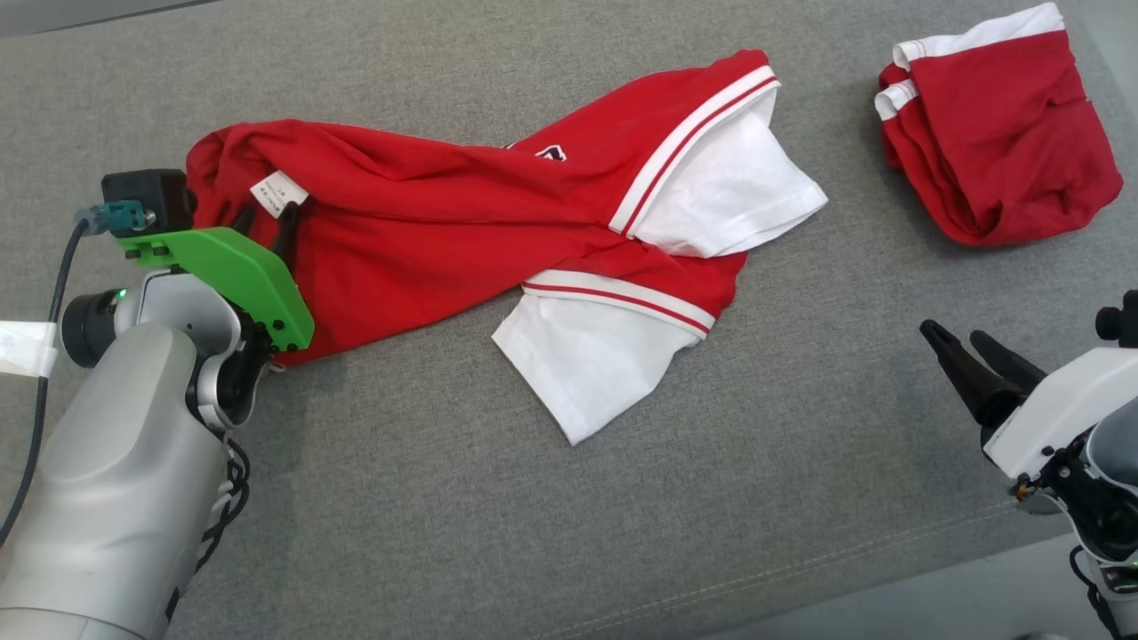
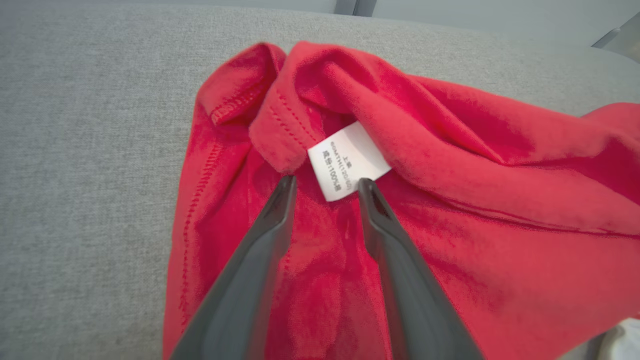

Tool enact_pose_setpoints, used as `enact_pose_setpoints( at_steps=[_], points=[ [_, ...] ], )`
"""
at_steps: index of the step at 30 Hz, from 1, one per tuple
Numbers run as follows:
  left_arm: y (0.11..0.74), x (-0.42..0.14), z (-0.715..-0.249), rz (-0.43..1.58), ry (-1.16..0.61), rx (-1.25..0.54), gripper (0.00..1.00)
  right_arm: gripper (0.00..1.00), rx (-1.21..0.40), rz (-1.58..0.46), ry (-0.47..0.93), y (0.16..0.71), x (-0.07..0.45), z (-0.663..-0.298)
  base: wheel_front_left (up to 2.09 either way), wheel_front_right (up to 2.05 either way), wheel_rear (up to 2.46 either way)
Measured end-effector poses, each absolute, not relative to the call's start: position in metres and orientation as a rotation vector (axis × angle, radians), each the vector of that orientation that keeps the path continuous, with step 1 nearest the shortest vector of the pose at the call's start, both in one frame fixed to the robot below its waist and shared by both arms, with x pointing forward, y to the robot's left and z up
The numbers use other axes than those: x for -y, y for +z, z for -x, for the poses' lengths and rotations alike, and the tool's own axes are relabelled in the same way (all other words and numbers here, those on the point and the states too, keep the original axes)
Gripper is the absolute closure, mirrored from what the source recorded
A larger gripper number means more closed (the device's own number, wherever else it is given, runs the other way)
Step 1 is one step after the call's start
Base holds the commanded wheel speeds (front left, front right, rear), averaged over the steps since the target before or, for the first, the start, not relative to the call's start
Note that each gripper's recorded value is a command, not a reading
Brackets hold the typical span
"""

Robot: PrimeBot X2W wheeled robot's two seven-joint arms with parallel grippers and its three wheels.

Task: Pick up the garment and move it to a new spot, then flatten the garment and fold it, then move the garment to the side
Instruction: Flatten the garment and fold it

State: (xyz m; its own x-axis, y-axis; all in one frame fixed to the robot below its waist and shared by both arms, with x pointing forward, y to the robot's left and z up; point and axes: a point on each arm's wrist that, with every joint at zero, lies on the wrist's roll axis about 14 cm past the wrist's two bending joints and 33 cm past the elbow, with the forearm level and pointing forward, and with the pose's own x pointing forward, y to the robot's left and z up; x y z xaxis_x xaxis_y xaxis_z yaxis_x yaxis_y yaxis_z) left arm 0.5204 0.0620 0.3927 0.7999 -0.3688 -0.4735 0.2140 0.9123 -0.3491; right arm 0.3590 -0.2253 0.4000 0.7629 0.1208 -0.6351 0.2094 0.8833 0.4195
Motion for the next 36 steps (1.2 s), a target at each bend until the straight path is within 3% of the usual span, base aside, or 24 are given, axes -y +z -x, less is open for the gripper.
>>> enact_pose_setpoints(
  at_steps=[5,12,13,15,27,36],
  points=[
    [0.396,-0.059,-0.524,0.3,-0.317,-0.551,0.41,0.0,-0.617,-0.423,-0.043,0.418,0.233,-0.372,0.0,0.0,0.0],
    [0.395,-0.056,-0.524,0.31,-0.314,-0.55,0.59,0.0,-0.605,-0.413,-0.024,0.42,0.228,-0.373,0.0,0.0,0.0],
    [0.396,-0.055,-0.524,0.313,-0.316,-0.549,0.69,0.0,-0.606,-0.412,-0.023,0.42,0.228,-0.372,0.0,0.0,0.0],
    [0.399,-0.051,-0.525,0.321,-0.326,-0.535,1.0,0.0,-0.61,-0.41,-0.017,0.419,0.227,-0.372,0.0,0.0,0.0],
    [0.468,-0.061,-0.569,0.291,-0.381,-0.346,1.0,0.0,-0.704,-0.326,0.056,0.404,0.215,-0.372,0.0,0.0,0.0],
    [0.482,-0.053,-0.559,0.283,-0.453,-0.344,1.0,0.0,-0.64,-0.248,0.145,0.425,0.201,-0.425,0.0,0.0,0.0]
  ],
)
